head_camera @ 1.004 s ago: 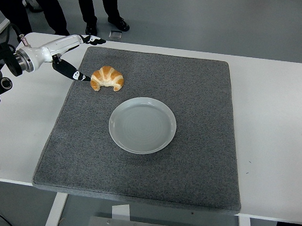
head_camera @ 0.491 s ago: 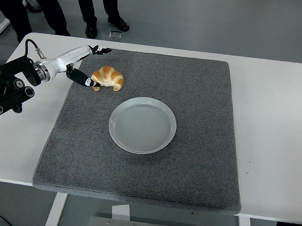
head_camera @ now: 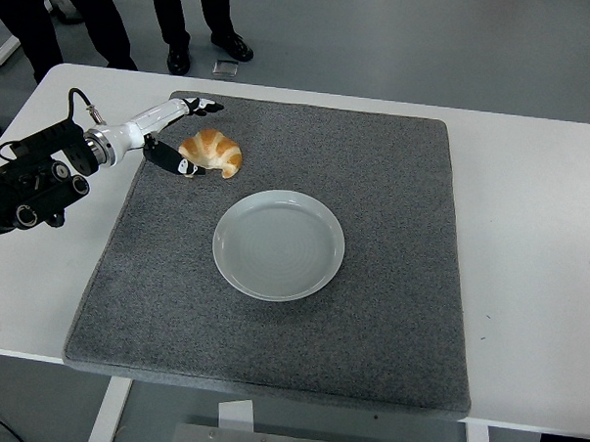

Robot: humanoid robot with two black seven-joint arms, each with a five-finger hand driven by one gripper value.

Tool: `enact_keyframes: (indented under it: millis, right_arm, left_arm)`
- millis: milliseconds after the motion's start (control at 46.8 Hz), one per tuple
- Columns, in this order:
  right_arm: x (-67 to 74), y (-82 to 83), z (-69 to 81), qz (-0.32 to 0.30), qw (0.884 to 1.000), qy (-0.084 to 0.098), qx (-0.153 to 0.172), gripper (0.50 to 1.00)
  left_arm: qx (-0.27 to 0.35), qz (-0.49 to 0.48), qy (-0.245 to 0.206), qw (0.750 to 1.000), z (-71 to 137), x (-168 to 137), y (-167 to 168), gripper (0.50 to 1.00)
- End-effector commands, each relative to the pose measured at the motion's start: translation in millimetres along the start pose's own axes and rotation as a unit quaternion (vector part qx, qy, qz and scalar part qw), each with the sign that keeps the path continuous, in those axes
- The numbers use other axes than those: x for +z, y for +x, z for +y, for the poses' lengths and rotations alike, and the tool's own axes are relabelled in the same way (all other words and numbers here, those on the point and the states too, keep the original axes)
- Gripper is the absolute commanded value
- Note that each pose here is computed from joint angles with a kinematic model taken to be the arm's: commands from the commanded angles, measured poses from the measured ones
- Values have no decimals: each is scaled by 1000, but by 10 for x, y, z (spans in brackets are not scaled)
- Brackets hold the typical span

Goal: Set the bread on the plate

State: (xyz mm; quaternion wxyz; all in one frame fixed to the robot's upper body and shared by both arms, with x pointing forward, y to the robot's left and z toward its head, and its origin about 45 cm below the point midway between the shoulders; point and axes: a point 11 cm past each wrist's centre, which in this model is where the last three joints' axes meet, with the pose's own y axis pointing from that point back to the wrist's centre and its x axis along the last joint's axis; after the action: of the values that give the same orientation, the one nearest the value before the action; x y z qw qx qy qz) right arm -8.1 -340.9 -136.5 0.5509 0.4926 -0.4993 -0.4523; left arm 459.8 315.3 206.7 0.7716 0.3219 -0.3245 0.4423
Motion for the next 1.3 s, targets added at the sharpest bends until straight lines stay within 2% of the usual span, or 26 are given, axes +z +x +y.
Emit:
enact_keyframes:
  millis: [0,577,662,769,1197,1282]
  right_arm:
    - [-1,0,0,0,1000,0,0,952]
    - [-1,0,0,0,1000,0,0,952]
    - [1,0,0,0,1000,0,0,952]
    - [-1,0,0,0,1000,0,0,952]
    - [1,0,0,0,1000,0,0,952]
    - [-1,0,0,0,1000,0,0,952]
  left_arm:
    - [1,1,-1,1000,-9,9,1,943]
    - [9,-1,-5,1000,-55,54,-41,941]
    - [9,-1,-5,1000,-53,49,-47,898]
    - [8,-1,-4,1000,-46,39,-48,870]
    - [1,5,8,1000,-22,-48,-177,861]
    - [-1,4,8,1000,-20,-49,-189,789]
